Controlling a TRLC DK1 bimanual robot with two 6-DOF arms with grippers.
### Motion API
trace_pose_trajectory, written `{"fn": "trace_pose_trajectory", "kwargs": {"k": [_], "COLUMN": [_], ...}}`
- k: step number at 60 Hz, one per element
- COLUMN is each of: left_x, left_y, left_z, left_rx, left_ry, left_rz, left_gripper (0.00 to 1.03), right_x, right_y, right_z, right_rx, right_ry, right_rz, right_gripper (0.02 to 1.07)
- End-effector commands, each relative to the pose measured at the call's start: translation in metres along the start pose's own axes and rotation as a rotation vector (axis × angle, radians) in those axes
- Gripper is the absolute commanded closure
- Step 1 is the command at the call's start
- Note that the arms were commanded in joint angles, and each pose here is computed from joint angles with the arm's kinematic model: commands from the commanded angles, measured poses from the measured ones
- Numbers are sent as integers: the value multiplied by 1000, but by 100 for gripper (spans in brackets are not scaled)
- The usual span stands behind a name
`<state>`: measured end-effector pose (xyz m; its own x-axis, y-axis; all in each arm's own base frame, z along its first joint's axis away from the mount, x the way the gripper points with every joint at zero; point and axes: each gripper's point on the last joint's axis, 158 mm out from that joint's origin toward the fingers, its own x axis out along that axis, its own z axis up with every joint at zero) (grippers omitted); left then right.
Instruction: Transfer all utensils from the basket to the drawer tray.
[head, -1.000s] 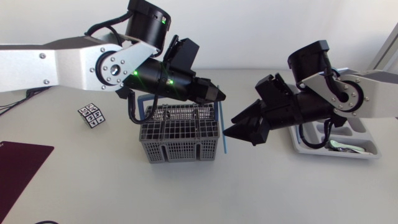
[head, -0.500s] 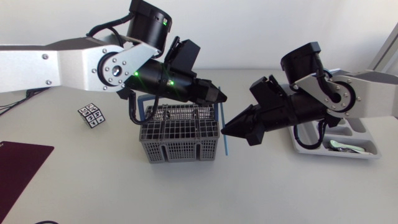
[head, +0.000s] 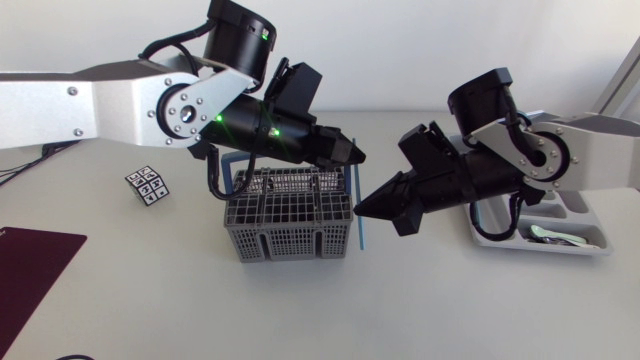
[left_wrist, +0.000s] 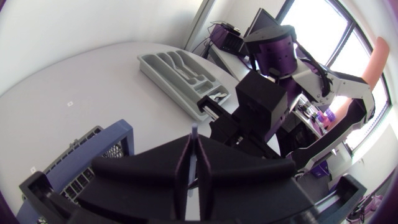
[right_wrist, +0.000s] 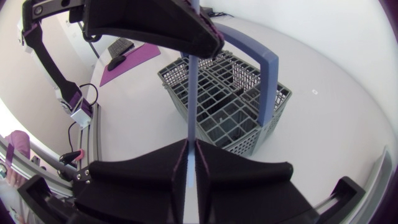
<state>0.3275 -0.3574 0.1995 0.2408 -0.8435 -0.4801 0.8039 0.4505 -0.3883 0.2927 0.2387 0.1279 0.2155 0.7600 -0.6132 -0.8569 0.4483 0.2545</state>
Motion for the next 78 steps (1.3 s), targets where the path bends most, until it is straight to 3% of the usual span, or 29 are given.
{"fn": "trace_pose_trajectory", "kwargs": {"k": [1, 9, 18, 33, 49, 54, 78], "left_x": [1, 0, 0, -3, -18, -30, -65], "left_y": [0, -1, -1, -3, 17, 27, 52], "left_z": [5, 5, 6, 9, 20, 26, 33], "left_rx": [-20, -20, -19, -11, -15, -14, -4], "left_ry": [-14, -18, -19, -28, -68, -93, -151], "left_rz": [-10, -10, -10, -10, 40, 77, 174], "left_gripper": [95, 87, 65, 39, 30, 23, 10], "right_x": [5, 6, 7, 9, -4, -20, -114], "right_y": [7, 8, 8, 10, -12, -33, -139], "right_z": [-8, -11, -15, -26, -53, -64, -102], "right_rx": [14, 19, 22, 31, 67, 102, 284], "right_ry": [17, 22, 28, 49, 86, 88, 32], "right_rz": [24, 26, 28, 34, -17, -66, -297], "right_gripper": [101, 101, 101, 101, 101, 101, 101]}}
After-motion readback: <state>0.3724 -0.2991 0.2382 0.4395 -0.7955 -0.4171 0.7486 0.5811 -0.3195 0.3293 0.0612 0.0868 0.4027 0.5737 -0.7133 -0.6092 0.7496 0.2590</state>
